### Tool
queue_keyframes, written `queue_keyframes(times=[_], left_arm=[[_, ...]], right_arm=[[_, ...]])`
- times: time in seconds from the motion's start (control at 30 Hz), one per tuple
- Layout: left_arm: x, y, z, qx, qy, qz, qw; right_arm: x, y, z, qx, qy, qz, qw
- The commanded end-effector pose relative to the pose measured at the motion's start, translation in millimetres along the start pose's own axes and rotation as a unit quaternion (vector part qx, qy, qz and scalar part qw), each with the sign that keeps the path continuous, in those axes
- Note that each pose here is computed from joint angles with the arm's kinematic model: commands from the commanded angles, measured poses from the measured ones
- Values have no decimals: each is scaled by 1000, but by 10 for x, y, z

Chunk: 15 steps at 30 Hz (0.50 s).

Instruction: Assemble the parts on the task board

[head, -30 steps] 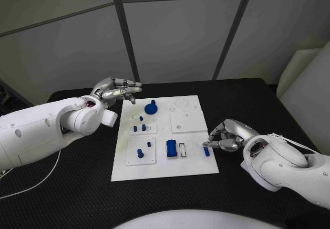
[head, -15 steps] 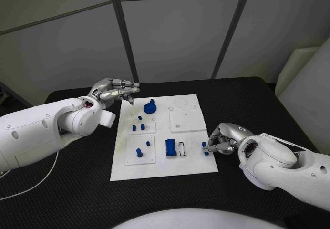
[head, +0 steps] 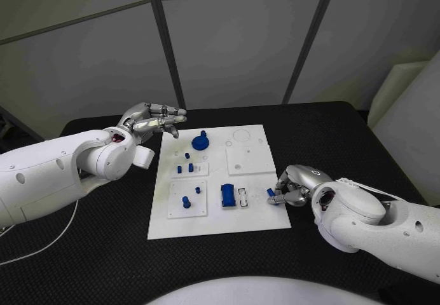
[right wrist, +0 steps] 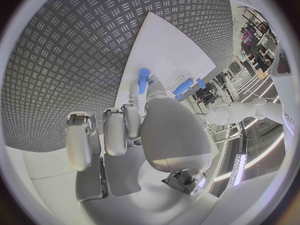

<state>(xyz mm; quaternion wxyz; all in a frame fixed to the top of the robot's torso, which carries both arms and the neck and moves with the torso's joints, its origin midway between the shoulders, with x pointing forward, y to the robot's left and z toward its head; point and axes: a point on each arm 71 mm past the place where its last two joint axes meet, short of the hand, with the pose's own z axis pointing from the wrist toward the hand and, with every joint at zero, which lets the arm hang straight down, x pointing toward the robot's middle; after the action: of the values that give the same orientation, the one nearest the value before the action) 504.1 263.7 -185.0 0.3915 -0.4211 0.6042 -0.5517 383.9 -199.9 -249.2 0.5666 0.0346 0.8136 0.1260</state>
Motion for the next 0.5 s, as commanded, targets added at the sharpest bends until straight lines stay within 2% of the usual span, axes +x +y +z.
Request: queue_keyframes(times=[0.03, 0.27, 0.5], left_arm=[[8, -12, -1, 3, 5, -3, 1000], [6, -12, -4, 3, 5, -3, 1000], [-4, -12, -12, 2, 5, -3, 1000]], right_arm=[[66, -16, 12, 8, 18, -21, 1000], [106, 8, 42, 7, 19, -36, 999], [100, 42, 43, 2, 6, -43, 999]])
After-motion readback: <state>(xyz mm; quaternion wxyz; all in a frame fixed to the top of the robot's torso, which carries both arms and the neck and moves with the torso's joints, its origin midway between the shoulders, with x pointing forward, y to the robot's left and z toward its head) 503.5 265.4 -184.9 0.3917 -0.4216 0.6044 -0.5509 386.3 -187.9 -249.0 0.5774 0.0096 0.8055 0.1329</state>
